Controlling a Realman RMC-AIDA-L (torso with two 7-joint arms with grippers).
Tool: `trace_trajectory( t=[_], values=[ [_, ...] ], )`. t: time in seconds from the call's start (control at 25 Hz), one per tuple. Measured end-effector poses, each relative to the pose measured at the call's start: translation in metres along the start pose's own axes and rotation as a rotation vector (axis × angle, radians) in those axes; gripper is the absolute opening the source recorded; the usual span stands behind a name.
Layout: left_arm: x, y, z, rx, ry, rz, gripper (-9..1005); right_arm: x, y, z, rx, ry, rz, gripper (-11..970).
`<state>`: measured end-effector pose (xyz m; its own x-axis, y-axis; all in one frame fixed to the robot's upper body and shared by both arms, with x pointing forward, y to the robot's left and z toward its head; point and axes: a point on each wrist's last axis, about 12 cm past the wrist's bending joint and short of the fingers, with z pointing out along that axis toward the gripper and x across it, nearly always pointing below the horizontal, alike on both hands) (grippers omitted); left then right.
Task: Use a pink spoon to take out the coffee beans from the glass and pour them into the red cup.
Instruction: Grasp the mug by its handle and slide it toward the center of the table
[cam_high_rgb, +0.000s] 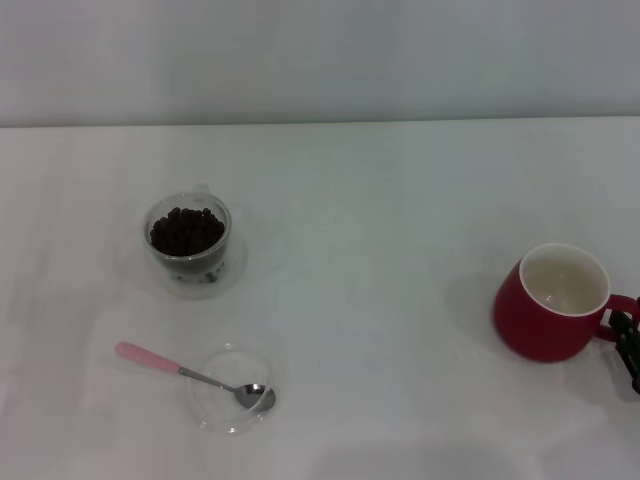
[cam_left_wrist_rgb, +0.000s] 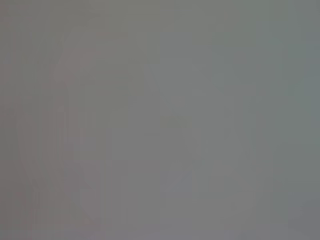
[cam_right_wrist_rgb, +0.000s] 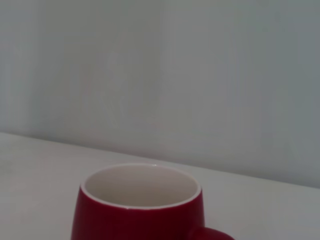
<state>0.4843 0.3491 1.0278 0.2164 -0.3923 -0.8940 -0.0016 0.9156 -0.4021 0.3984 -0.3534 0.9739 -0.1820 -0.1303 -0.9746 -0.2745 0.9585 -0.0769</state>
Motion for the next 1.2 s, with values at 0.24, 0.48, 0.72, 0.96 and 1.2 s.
trace_trajectory(
  t=[0.24, 0.48, 0.72, 0.96, 1.2],
  values=[
    [-0.0007, 0.0003, -0.0009, 0.001, -0.005, 0.001, 684, 0.0012, 0.0005, -0.0030, 0.000, 0.002, -0.010, 322],
    [0.0000, -0.0007, -0.0004, 0.003, -0.003, -0.002, 684, 0.0013, 0.0010, -0.0036, -0.007, 0.002, -0.013, 298],
    [0.0005, -0.0011, -0.0006, 0.003, -0.001, -0.003, 683, 0.0015, 0.0022, -0.0037, -0.017, 0.003, -0.027, 291],
    [0.0005, -0.0013, -0.0017, 0.006, -0.002, -0.003, 683, 0.0024, 0.0021, -0.0050, -0.016, 0.008, -0.028, 283],
    [0.0010, -0.0017, -0.0016, 0.007, 0.001, -0.003, 683, 0.0016, 0.0036, -0.0053, -0.027, 0.000, -0.029, 174]
  ],
)
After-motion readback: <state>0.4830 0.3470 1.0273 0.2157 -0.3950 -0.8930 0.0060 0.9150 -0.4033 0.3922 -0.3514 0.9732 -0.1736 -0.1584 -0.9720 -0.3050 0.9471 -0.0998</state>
